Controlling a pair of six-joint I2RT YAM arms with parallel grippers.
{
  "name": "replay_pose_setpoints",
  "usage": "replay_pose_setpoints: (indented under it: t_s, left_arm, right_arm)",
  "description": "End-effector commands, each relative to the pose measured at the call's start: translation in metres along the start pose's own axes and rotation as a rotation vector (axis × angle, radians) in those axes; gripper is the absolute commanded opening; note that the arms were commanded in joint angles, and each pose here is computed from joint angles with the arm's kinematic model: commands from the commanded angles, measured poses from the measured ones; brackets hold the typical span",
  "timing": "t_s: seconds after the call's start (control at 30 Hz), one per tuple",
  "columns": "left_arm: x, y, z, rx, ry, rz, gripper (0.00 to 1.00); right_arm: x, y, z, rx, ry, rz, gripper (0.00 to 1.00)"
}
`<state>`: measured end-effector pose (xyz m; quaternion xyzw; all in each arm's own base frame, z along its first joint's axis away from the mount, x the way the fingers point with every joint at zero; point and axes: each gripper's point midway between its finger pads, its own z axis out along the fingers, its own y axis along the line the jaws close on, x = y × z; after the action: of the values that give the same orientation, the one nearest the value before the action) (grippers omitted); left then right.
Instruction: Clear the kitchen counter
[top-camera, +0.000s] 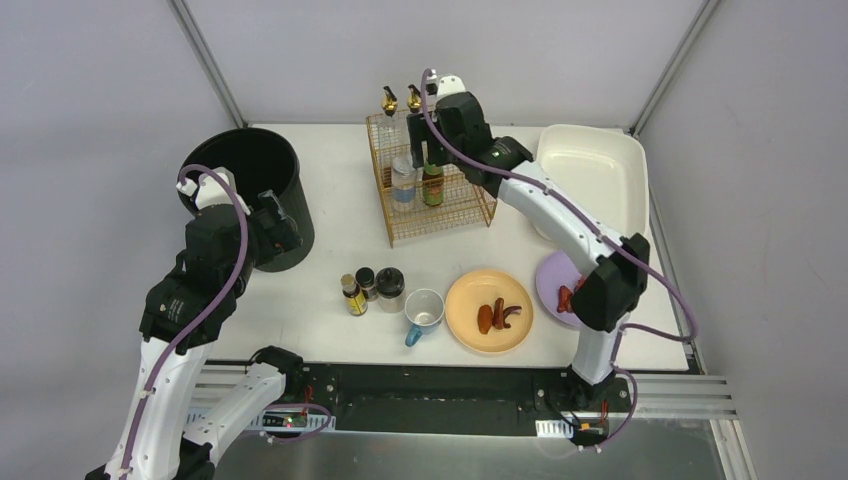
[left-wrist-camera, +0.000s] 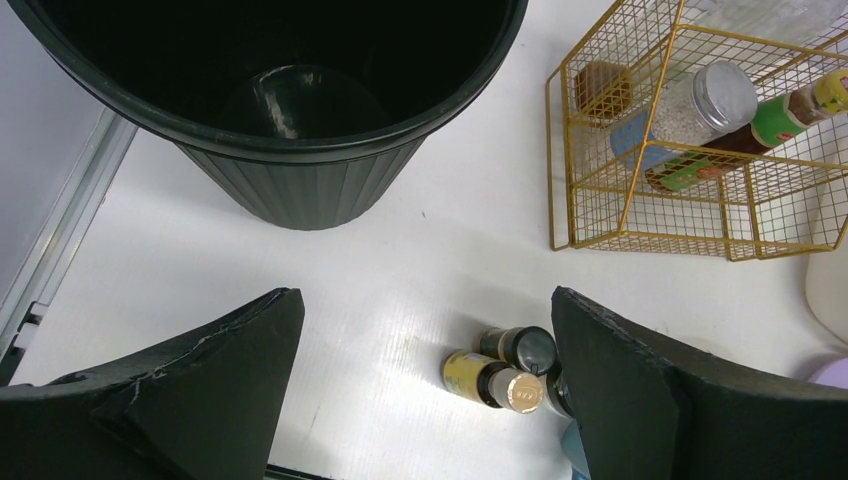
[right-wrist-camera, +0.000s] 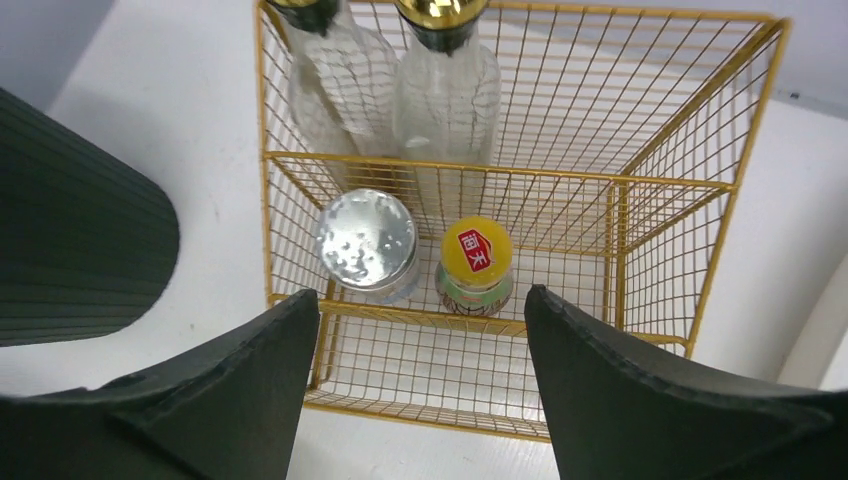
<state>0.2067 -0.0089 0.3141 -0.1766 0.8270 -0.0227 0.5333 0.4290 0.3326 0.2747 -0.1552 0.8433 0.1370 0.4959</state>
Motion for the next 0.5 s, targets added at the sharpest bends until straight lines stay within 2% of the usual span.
replay_pose_setpoints:
  t_s: [0.0,0.37,0.47]
  left_arm:
    - [-0.007,-0.003,-0.001,0.017,-0.022,0.002,1.0]
    - [-0.011,-0.003,-0.003,0.019,-0.033,0.01,0.99]
    - [-0.012,-0.001,-0.004,0.013,-0.039,0.011,1.0]
  right_arm:
    - [-0.045,0.012,-0.066,-0.045,-0.138,0.006,0.79]
    - [0.004,0.072,-0.132,-0.253,-0.053,-0.03,0.82]
    - [0.023,0.091,-0.143,-0.338,-0.011,-0.012,0.88]
